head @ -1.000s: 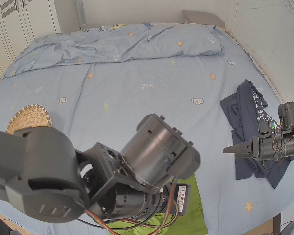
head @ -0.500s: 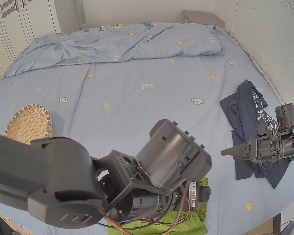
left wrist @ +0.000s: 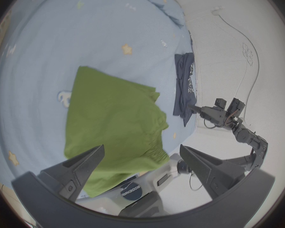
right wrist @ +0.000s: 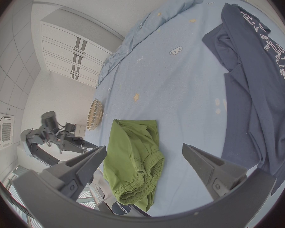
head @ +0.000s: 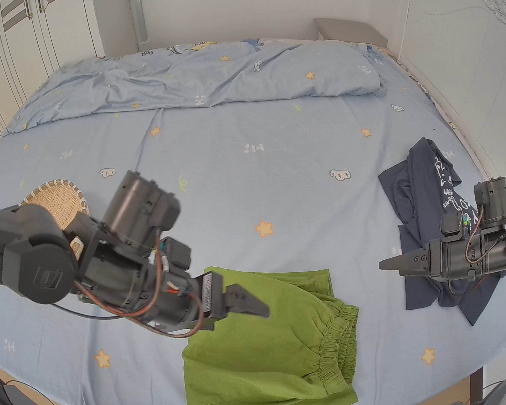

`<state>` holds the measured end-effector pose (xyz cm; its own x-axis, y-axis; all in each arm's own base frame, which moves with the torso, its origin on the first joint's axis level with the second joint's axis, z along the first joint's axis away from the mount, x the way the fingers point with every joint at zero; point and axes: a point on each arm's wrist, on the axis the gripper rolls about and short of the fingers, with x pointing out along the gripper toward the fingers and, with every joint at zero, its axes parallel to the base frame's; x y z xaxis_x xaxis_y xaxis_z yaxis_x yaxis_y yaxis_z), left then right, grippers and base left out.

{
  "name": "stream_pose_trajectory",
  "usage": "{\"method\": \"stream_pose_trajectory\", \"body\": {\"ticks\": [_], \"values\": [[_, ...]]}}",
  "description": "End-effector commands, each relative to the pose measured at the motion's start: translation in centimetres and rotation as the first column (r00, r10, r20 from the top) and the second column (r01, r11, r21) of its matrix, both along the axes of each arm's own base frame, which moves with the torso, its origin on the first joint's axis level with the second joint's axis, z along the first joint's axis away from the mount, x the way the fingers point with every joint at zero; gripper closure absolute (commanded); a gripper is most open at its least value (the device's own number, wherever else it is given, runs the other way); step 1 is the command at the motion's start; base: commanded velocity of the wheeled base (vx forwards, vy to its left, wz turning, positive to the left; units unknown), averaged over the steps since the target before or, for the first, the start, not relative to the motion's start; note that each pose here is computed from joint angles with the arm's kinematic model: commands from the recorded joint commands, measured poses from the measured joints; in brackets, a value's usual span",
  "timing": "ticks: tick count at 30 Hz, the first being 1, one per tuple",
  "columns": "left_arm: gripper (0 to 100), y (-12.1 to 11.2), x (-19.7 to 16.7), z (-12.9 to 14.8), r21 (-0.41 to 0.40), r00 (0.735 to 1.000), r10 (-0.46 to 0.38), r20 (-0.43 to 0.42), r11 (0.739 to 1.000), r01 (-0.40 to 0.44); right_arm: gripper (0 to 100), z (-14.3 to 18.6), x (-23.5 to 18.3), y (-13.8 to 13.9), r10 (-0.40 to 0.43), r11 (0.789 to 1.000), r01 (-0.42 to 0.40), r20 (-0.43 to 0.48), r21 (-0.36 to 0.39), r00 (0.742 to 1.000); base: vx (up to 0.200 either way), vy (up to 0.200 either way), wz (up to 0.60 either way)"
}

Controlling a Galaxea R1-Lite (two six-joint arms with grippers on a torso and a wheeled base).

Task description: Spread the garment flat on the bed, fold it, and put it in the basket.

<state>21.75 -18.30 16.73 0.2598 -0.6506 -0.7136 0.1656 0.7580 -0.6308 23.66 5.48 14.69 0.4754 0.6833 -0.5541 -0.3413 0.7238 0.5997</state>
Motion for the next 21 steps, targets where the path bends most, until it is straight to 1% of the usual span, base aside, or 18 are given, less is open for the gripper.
{"method": "stream_pose_trajectory", "body": {"ticks": [1, 3, 4, 5, 7, 8, 9, 10, 11, 13, 14, 15, 17, 18, 19, 20, 21], "values": [[0, 9.5, -0.9, -5.5, -0.056, 0.999, 0.018, -0.035, 0.998, -0.020, 0, 1.1, -1.8, 1.4, 0.069, 0.997, -0.070, 0.042, 0.012, 0.997, 0.000, 0.000, 0.00], [0, 10.4, -0.9, -7.8, -0.048, 0.999, 0.030, -0.041, 0.998, -0.032, 0, 1.3, -2.2, 1.7, 0.088, 0.996, -0.089, 0.046, 0.013, 0.995, 0.000, 0.000, 0.00], [0, 10.4, -0.9, -7.9, -0.047, 0.999, 0.032, -0.038, 0.998, -0.034, 0, 1.3, -2.2, 1.8, 0.090, 0.996, -0.091, 0.046, 0.013, 0.995, 0.000, 0.000, 0.00], [0, 10.6, -0.8, -9.4, -0.044, 0.999, 0.038, -0.023, 0.998, -0.039, 0, 1.3, -2.6, 2.2, 0.111, 0.994, -0.112, 0.041, 0.012, 0.993, 0.000, 0.000, 0.00], [0, 10.7, -0.8, -9.6, -0.045, 0.999, 0.041, -0.018, 0.998, -0.041, 0, 1.3, -2.6, 2.2, 0.114, 0.993, -0.115, 0.038, 0.012, 0.993, 0.000, 0.000, 0.00], [0, 10.6, -0.7, -11.4, -0.048, 0.999, 0.038, -0.003, 0.998, -0.038, 0, 1.1, -3.5, 3.4, 0.180, 0.984, -0.180, 0.028, 0.011, 0.983, 0.000, 0.000, 0.00], [0, 10.5, -0.6, -11.6, -0.052, 0.999, 0.039, 0.003, 0.998, -0.039, 0, 1.0, -3.8, 3.9, 0.204, 0.979, -0.204, 0.022, 0.010, 0.979, 0.000, 0.000, 0.00], [0, 10.5, -0.6, -11.6, -0.052, 0.999, 0.039, 0.003, 0.998, -0.039, 0, 1.0, -3.8, 3.9, 0.204, 0.979, -0.204, 0.022, 0.010, 0.979, 0.000, 0.000, 0.00], [0, 10.3, -0.2, -12.1, -0.058, 0.999, 0.036, 0.016, 0.998, -0.035, 0, 0.6, -4.5, 4.9, 0.261, 0.965, -0.261, 0.013, 0.009, 0.965, 0.000, 0.000, 0.00], [0, 10.1, 0.0, -12.6, -0.058, 0.999, 0.035, 0.012, 0.998, -0.035, 0, 0.4, -4.8, 5.9, 0.305, 0.952, -0.305, 0.006, 0.009, 0.952, 0.000, 0.000, 0.00], [0, 10.1, 0.0, -12.6, -0.058, 0.999, 0.035, 0.012, 0.998, -0.035, 0, 0.4, -4.8, 5.9, 0.305, 0.952, -0.305, 0.006, 0.009, 0.952, 0.000, 0.000, 0.00], [0, 10.0, 0.3, -12.9, -0.056, 0.999, 0.036, 0.004, 0.998, -0.036, 0, -0.1, -4.7, 7.0, 0.346, 0.938, -0.346, -0.018, 0.006, 0.938, 0.000, 0.000, 0.00], [0, 10.0, 0.3, -13.1, -0.055, 1.000, 0.031, 0.002, 0.998, -0.031, 0, -0.6, -4.5, 7.8, 0.368, 0.930, -0.368, -0.039, -0.002, 0.929, 0.000, 0.000, 0.00], [0, 9.9, 0.4, -13.3, -0.055, 0.999, 0.032, 0.000, 0.998, -0.032, 0, -1.2, -4.4, 9.0, 0.405, 0.914, -0.406, -0.062, -0.007, 0.912, 0.000, 0.000, 0.00], [0, 9.9, 0.5, -13.4, -0.055, 0.999, 0.033, -0.003, 0.998, -0.033, 0, -1.5, -4.5, 9.5, 0.425, 0.904, -0.426, -0.070, -0.011, 0.903, 0.000, 0.000, 0.00], [0, 9.9, 0.6, -13.6, -0.052, 1.000, 0.029, 0.000, 0.998, -0.029, 0, -2.2, -4.6, 10.5, 0.455, 0.889, -0.458, -0.095, -0.016, 0.885, 0.000, 0.000, 0.00], [0, 9.8, 0.7, -13.7, -0.055, 0.999, 0.032, 0.001, 0.998, -0.032, 0, -2.6, -4.6, 11.2, 0.471, 0.880, -0.475, -0.109, -0.019, 0.876, 0.000, 0.000, 0.00]]}}
